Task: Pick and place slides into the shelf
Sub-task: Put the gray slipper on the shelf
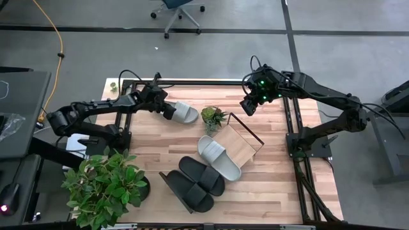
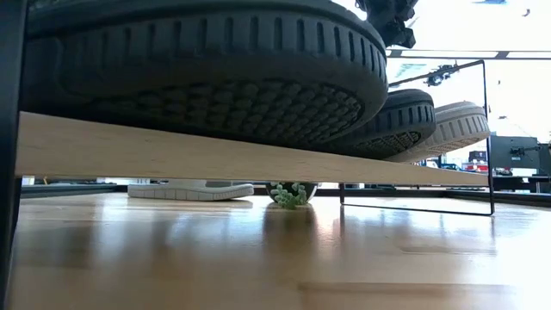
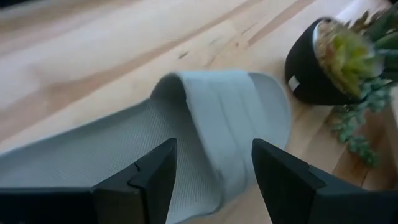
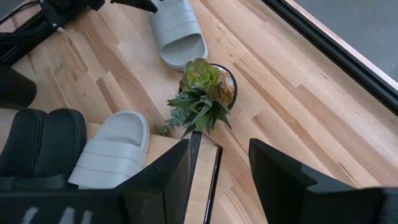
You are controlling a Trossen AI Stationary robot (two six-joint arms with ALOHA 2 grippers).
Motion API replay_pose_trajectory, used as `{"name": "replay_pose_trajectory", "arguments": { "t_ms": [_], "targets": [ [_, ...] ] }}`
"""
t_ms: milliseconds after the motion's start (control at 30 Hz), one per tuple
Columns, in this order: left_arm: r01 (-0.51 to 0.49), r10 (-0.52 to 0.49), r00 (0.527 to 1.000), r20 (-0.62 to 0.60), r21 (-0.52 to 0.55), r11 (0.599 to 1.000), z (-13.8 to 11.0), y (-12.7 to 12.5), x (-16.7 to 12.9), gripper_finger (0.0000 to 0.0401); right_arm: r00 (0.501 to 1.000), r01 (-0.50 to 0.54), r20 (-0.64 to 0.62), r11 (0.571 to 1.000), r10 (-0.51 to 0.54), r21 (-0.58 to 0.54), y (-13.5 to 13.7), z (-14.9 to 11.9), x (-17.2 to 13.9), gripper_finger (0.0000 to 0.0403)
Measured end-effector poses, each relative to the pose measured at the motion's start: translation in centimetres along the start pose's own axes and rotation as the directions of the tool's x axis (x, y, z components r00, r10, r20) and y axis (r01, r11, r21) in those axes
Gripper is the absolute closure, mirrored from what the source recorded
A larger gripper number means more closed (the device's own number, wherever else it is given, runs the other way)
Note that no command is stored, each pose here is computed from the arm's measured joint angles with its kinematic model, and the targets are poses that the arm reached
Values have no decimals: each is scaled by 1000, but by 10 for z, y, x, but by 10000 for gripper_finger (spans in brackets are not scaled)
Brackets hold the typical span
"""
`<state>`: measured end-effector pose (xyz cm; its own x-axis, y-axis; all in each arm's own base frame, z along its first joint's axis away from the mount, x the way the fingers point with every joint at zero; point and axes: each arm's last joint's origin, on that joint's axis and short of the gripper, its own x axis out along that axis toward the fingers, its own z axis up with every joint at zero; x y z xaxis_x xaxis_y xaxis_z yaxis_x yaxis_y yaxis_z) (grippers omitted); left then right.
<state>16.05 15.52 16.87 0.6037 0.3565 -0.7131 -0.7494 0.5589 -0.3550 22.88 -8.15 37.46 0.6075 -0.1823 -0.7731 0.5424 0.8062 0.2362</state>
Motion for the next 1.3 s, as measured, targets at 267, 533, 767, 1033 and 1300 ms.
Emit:
{"name": "replay_pose_trajectory", "arguments": {
  "t_ms": [267,533,767,1033,1300],
  "targets": [
    [6,-7,999,-41,-7,1000,-3,3,11,203,1000,-1,-1,1000,1,3,0,0,0,247],
    [60,-61,998,-11,-33,998,1,1,18,203,1000,-2,-1,1000,2,1,0,0,0,247],
    [53,-56,997,-51,-61,997,-3,4,28,203,1000,-2,-1,1000,2,1,0,0,0,247],
    [125,-127,992,-25,-63,990,0,3,35,204,1000,4,1,1000,-4,-3,0,0,0,247],
    [152,-157,986,-59,-77,985,-3,4,42,250,1000,9,3,1000,-9,-7,0,0,0,247]
  ]
}}
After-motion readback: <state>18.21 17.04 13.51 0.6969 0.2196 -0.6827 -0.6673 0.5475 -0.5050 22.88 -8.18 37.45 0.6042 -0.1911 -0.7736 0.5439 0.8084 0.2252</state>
